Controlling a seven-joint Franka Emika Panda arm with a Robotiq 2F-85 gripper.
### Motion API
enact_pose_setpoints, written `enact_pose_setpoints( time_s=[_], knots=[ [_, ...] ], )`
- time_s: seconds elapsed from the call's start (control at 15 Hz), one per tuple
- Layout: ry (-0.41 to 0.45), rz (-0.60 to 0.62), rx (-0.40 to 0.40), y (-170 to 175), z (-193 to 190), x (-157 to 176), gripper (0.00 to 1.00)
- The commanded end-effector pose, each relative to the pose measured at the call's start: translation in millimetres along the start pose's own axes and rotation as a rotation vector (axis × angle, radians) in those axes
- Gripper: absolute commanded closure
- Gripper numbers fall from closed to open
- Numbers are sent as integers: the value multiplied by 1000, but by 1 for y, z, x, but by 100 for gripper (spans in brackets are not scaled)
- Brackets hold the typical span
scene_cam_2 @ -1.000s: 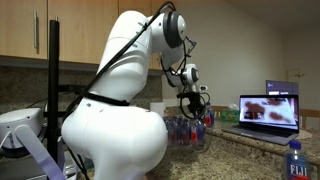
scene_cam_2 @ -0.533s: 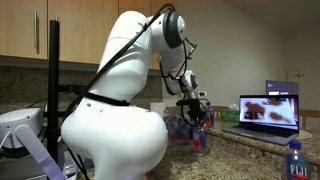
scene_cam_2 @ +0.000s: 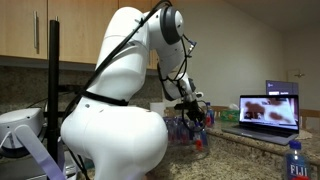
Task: Move the left and right bottles to the left
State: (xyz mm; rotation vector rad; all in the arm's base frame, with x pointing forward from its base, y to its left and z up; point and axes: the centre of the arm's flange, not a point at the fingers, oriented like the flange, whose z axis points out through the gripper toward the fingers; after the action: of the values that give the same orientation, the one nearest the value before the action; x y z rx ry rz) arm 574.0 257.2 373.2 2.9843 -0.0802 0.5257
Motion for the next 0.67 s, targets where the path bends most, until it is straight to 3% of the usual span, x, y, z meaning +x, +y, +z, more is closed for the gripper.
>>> enact_pose_setpoints(
  time_s=[0.0,0.33,0.6],
  knots=[
    [14,25,11,15,-7,-19,33],
    [-10,50,23,28,-13,-12,2],
    [-30,59,19,29,-22,-4,0]
  ],
)
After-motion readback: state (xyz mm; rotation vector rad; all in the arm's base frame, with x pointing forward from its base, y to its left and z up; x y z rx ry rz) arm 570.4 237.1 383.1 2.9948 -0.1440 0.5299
